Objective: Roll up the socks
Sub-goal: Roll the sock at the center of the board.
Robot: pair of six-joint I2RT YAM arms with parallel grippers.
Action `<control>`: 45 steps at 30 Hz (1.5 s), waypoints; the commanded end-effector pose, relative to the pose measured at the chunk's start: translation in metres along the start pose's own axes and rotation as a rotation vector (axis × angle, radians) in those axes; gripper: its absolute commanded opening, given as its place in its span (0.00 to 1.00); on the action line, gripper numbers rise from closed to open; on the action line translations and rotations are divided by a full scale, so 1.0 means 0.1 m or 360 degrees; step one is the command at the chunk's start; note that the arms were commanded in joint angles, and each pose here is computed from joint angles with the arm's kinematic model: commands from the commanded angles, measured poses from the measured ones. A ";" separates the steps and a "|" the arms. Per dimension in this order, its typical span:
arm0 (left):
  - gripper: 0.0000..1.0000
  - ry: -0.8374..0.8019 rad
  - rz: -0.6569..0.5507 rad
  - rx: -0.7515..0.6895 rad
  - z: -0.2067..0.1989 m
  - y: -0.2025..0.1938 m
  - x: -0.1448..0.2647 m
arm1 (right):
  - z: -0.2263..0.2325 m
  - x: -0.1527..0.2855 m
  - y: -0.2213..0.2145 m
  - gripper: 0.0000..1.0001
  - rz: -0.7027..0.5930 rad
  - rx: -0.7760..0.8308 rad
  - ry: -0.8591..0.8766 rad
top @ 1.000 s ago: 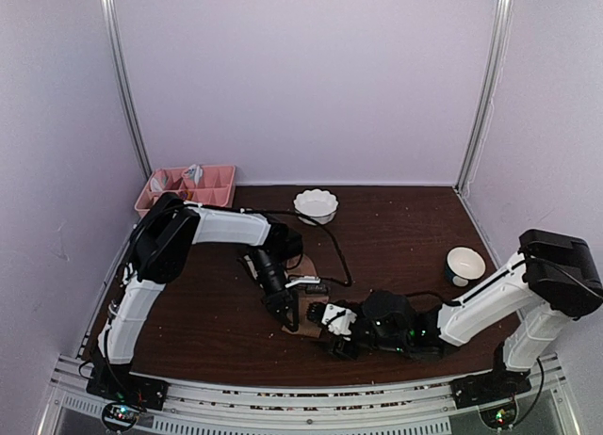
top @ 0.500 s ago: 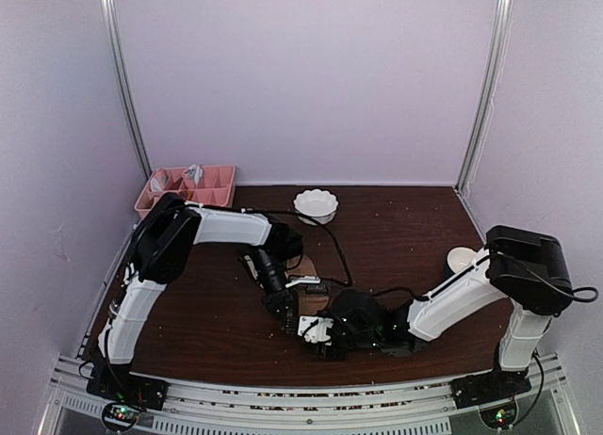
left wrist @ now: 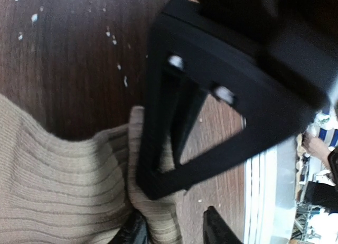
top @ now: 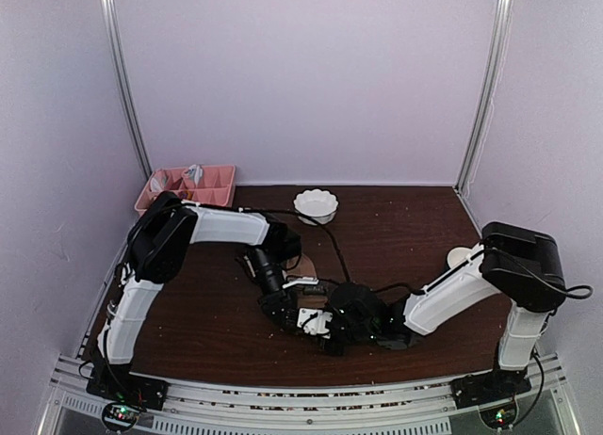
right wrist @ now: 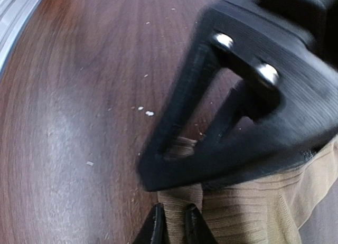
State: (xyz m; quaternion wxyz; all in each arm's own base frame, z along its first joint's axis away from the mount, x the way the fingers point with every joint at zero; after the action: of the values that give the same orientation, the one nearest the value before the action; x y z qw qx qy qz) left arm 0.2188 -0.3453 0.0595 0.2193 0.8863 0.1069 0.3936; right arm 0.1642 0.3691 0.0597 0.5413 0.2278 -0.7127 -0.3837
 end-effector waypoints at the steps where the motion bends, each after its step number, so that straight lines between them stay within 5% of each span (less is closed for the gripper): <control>1: 0.41 0.0274 0.0209 -0.0166 0.16 -0.22 0.02 | 0.03 -0.07 -0.39 0.09 0.0271 -0.0205 0.0155; 14: 0.44 0.0972 0.0008 -0.0672 -0.19 -0.09 0.44 | -0.01 -0.01 -0.30 0.00 0.0306 -0.0721 0.0402; 25: 0.39 0.0783 -0.0063 -0.0800 -0.39 -0.05 0.27 | -0.30 -0.08 -0.38 0.00 0.0352 -0.1516 0.0542; 45: 0.47 0.0927 0.0075 -0.0973 -0.41 0.07 0.11 | -0.42 -0.25 -0.59 0.00 0.0505 -0.1933 0.0529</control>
State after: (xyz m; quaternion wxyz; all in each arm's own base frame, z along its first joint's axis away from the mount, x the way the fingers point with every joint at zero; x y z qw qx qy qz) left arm 0.1944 -0.3176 0.0912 0.4063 0.6737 0.0414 0.6159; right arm 0.2147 0.3658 0.0540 0.7368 -0.0313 -0.3027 -0.6038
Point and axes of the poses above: each gripper's point midway between its finger pads, its own x axis back along the fingers, its own z axis along the line the jaws close on, y = z × x, the point moved 6 cm from there along x, back along the fingers, and after that the axes turned 11 degrees about -x, right-handed, at the moved point
